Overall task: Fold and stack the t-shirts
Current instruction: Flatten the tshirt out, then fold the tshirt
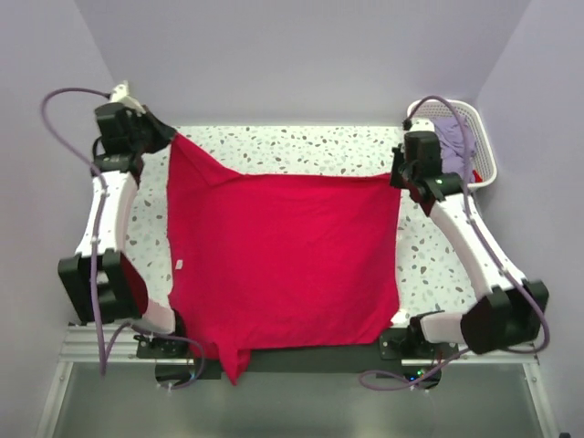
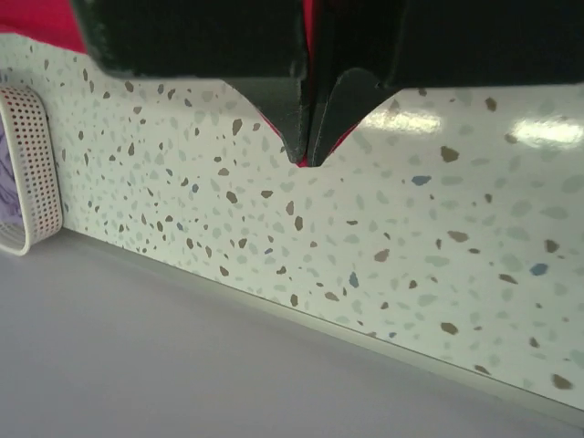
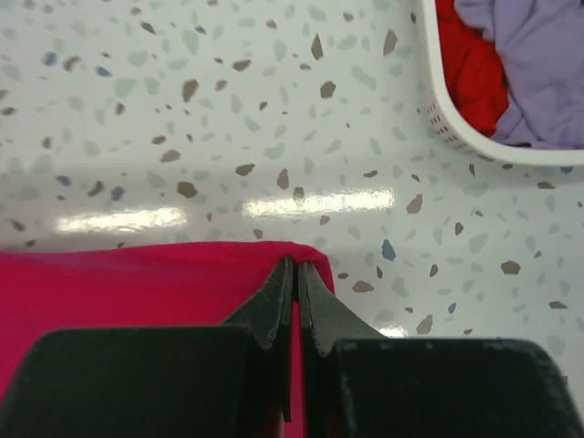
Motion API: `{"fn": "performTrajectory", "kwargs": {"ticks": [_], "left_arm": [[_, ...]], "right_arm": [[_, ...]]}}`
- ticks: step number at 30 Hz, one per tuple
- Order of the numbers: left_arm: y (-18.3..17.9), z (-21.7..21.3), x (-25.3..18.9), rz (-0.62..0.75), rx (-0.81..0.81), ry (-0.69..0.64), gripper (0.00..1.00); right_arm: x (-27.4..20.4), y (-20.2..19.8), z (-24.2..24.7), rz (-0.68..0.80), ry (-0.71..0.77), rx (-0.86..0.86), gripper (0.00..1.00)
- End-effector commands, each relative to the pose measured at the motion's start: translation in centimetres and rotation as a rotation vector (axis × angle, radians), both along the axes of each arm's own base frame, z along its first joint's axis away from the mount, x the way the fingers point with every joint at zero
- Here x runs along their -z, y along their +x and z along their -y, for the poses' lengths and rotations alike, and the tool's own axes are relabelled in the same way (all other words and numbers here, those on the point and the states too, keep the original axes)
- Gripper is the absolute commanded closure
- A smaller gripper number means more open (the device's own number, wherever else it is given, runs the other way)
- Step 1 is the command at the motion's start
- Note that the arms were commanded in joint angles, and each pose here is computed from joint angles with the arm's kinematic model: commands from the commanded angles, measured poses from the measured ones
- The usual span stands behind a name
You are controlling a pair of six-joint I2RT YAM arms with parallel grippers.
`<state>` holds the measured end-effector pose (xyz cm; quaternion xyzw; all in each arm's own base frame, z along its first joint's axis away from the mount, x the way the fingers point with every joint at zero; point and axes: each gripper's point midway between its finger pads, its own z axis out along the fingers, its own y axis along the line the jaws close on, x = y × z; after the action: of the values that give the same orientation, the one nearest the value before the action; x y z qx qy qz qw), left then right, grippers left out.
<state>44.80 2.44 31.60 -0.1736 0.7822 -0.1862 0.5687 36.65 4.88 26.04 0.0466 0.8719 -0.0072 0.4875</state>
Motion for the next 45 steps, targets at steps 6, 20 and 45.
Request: {"fn": "performTrajectory", "kwargs": {"ticks": [6,20,45], "left_arm": [[9.6,3.5,7.2,0.017,0.104,-0.015,1.0],[12.8,4.8,15.2,-0.103,0.171,-0.141,1.0],[2.8,3.9,11.9,-0.286,0.091,-0.18,1.0]], "right_arm": [[10.1,10.5,2.0,-0.033,0.031,0.131,1.0],[15.1,17.2,4.1,-0.15,0.063,0.114,1.0],[11.7,12.6,7.3,-0.181,0.044,0.208,1.0]]}}
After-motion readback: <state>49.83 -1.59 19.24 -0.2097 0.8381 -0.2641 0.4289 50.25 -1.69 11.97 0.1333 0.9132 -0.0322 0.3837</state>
